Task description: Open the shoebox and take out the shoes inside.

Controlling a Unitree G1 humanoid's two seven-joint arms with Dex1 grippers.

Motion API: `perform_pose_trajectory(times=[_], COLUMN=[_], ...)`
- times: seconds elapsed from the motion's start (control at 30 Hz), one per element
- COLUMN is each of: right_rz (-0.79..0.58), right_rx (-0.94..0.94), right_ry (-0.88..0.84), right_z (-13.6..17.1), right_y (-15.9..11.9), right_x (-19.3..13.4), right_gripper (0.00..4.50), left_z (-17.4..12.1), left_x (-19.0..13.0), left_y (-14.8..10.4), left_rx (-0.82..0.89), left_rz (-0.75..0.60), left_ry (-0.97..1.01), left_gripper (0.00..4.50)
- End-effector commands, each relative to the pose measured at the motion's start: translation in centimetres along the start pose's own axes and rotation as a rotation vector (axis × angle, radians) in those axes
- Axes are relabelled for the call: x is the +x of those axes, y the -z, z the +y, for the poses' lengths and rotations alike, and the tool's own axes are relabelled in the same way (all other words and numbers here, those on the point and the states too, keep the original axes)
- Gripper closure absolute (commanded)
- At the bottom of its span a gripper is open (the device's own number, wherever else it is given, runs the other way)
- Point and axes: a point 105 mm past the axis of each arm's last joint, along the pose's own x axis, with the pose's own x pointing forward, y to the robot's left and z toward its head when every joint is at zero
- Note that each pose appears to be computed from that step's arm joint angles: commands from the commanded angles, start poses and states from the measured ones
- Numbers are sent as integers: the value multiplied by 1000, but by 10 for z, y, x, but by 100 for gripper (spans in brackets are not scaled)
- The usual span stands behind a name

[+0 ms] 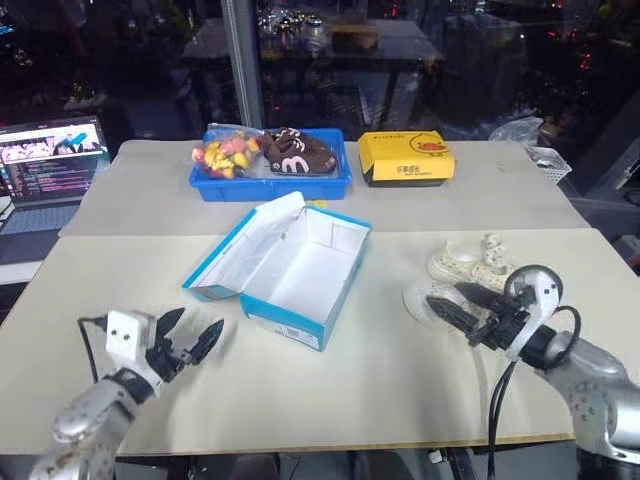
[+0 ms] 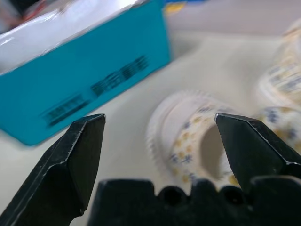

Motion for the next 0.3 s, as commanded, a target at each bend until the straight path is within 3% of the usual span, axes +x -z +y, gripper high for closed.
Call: perform_pose_trajectory(times=[0.03,0.3], right_rz=[-58,-65], right_rx=[-76,-132], right_ry=[176,348], right_z=[-8,1], right_y=[7,43], right_x=[-2,1], right_gripper=[6,6], left_z=[-1,-5], left_x=[0,-1], left_y=[5,28], left_rx=[53,82], left_rz=[-70,-108], left_ry=[-97,-307], left_gripper=[0,0])
